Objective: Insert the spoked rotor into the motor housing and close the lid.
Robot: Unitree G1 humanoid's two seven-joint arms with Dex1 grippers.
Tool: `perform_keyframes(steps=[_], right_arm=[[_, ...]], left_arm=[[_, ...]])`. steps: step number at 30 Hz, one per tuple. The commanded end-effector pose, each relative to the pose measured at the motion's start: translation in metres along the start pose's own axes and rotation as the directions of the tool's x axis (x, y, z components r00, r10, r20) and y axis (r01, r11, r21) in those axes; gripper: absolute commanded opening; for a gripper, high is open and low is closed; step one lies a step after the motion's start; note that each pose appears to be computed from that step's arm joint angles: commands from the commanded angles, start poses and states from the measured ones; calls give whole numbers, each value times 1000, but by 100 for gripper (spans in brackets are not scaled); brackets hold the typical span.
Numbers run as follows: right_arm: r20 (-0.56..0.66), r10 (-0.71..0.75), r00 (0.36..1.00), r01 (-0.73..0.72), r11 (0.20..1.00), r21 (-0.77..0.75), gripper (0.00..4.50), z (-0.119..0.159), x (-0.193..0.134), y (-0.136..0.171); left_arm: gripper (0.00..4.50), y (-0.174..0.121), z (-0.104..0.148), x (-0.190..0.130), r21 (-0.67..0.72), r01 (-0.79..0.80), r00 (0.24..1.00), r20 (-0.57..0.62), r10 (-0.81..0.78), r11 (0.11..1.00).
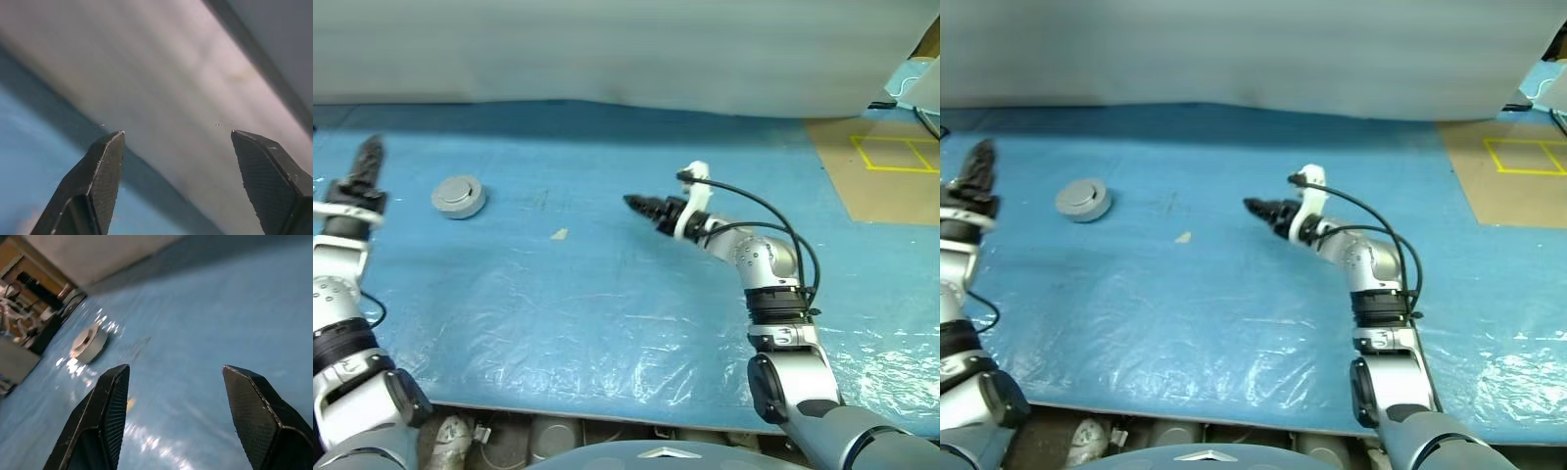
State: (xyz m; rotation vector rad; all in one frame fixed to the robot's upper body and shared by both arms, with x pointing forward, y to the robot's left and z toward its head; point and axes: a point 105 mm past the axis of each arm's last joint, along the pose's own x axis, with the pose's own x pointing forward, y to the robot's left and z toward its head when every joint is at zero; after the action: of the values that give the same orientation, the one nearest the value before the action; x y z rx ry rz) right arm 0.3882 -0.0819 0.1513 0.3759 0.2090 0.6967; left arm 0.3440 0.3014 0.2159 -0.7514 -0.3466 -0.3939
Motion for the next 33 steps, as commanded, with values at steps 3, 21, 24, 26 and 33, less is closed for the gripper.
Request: perform_keyframes(steps=[3, 21, 24, 26, 33], right_arm=[[93, -63, 994, 84, 966, -245, 314, 21, -23, -9], [143, -320, 937, 348, 802, -485, 314, -33, -65, -19], [153, -325, 933, 357, 798, -485, 314, -31, -64, -19], [161, -317, 934, 355, 802, -481, 314, -28, -62, -18], [161, -305, 939, 345, 801, -490, 314, -25, -56, -17]], left_arm=[[364, -62, -86, 6, 65, 281, 897, -372, -239, 957], [364, -72, -183, 4, 322, 451, 836, -480, -267, 832], [364, -73, -184, 4, 327, 435, 846, -468, -256, 839], [364, -73, -185, 3, 325, 432, 846, -470, -253, 841], [364, -66, -188, 1, 348, 412, 850, -480, -217, 842]])
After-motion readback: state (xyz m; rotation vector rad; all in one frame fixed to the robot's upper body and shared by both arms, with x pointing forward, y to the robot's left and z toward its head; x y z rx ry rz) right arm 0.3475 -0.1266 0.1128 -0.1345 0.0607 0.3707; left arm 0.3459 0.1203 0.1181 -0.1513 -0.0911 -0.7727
